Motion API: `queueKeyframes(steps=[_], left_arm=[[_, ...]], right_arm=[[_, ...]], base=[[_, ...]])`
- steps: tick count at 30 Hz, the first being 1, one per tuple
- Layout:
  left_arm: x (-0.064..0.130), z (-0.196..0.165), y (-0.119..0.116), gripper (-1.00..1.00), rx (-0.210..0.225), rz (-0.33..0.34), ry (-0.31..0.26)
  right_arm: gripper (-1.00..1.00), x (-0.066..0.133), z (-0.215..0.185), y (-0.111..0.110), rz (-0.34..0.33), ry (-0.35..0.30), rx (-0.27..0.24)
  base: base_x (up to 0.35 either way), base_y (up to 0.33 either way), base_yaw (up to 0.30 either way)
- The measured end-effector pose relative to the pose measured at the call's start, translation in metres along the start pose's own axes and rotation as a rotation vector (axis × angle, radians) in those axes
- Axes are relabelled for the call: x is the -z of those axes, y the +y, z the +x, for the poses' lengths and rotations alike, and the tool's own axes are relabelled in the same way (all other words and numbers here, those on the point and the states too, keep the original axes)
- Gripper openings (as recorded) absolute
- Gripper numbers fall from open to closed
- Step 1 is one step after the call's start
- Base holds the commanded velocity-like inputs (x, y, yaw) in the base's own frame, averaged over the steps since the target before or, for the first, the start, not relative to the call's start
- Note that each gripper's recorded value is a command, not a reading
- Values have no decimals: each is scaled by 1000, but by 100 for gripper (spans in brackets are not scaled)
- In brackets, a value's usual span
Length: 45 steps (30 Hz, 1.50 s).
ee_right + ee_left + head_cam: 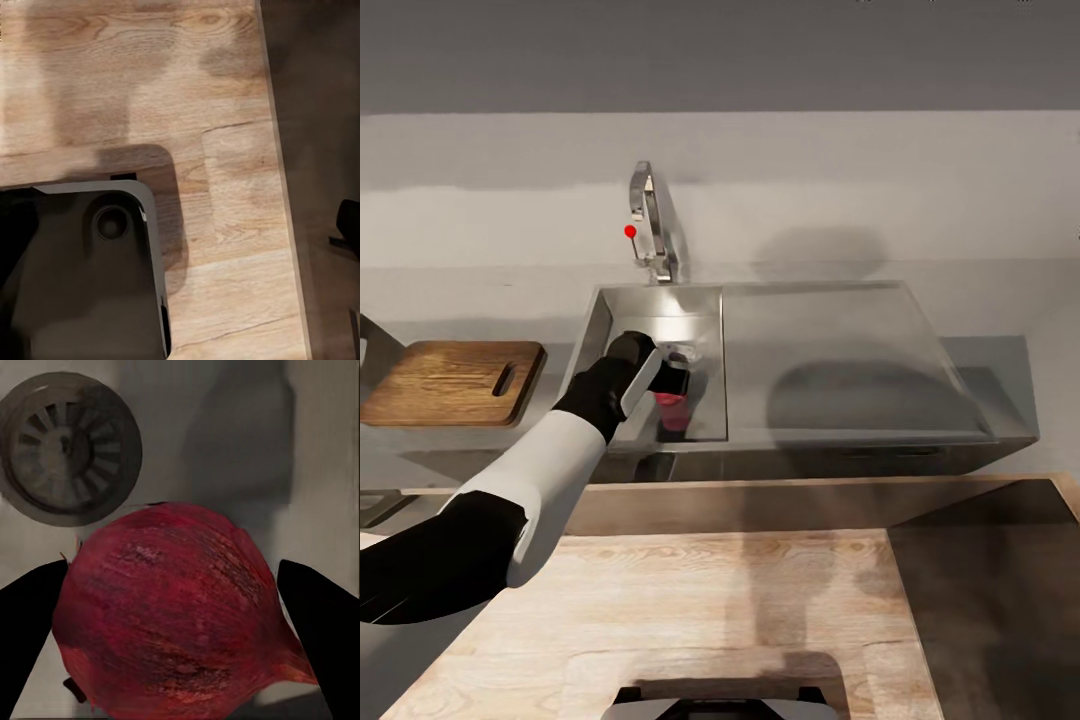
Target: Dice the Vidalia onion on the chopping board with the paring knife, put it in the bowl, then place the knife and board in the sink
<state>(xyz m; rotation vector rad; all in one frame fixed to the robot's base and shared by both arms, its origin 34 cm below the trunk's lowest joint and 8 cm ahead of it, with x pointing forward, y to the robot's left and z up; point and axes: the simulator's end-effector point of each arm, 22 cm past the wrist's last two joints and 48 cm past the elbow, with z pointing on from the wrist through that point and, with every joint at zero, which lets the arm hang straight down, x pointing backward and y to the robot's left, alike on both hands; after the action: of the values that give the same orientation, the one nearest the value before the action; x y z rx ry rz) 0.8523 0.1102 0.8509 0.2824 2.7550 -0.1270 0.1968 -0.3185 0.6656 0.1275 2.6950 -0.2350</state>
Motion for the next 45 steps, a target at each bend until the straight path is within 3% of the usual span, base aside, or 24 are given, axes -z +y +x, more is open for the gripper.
queueKeyframes(steps=[7,15,19,25,28,37,45], left_arm=[[14,-13,0,-100,-5,-1,-29],[42,-44,-1,-100,-13,0,-117],[72,-71,8,-100,-16,-8,-218],[132,-92,-4,-100,-22,30,-429],[149,-88,-9,-100,-23,43,-481],[170,-56,-3,-100,-19,43,-541],[183,-50,10,-100,18,38,-566]], right_arm=[[100,-1,-4,0,-1,-11,-2],[100,-1,-8,1,-2,-23,-4],[100,-2,-10,1,-2,-28,-5],[100,-2,-12,1,-3,-35,-7],[100,-2,-12,1,-3,-37,-7],[100,-2,-16,1,-3,-49,-9],[100,-3,-21,1,-4,-61,-11]], base=[[0,0,0],[0,0,0],[0,0,0],[0,0,0],[0,0,0],[0,0,0],[0,12,0]])
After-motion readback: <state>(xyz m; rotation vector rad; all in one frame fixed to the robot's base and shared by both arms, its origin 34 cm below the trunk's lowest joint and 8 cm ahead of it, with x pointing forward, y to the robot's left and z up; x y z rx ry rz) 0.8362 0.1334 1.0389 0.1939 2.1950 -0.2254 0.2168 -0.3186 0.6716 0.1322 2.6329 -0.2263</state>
